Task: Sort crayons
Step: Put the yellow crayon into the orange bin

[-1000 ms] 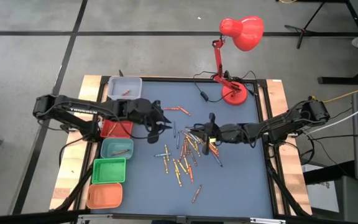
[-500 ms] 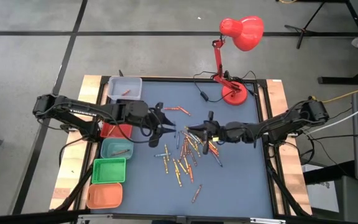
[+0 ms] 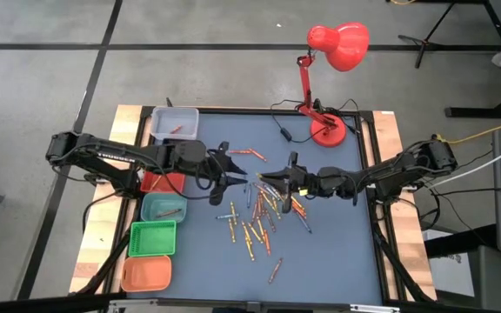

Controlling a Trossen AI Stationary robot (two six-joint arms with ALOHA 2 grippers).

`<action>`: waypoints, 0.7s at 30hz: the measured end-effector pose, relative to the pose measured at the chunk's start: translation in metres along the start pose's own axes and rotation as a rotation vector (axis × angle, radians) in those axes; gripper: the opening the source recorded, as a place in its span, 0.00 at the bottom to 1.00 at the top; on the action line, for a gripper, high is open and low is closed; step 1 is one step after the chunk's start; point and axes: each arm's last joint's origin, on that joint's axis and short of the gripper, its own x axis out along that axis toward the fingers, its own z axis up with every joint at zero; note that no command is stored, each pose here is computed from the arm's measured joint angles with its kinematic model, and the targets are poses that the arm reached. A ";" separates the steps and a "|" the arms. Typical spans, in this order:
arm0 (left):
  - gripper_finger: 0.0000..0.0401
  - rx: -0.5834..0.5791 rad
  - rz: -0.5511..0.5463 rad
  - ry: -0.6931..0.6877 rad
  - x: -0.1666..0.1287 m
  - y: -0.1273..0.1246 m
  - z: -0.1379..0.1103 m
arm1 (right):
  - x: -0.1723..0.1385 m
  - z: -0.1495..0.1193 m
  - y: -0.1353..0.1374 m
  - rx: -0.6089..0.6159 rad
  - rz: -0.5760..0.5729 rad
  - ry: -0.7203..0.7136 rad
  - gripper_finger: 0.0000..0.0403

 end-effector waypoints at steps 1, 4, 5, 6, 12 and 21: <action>0.24 0.000 0.000 -0.004 0.000 0.000 0.000 | 0.001 0.002 -0.001 0.000 0.001 -0.003 0.05; 0.24 0.001 0.001 -0.022 0.000 0.000 0.002 | 0.006 0.007 0.002 -0.003 0.037 0.001 0.05; 0.24 0.001 0.004 -0.024 0.000 0.000 0.002 | 0.008 0.010 0.003 -0.006 0.044 0.000 0.05; 0.24 0.000 0.014 -0.024 0.000 0.001 0.002 | 0.010 0.013 0.003 -0.015 0.046 0.003 0.05; 0.24 0.001 0.023 -0.040 0.000 0.001 0.004 | 0.019 0.022 0.006 -0.043 0.047 0.039 0.05; 0.24 0.002 0.014 -0.069 0.000 0.000 0.007 | 0.020 0.020 0.004 -0.053 -0.015 0.085 0.05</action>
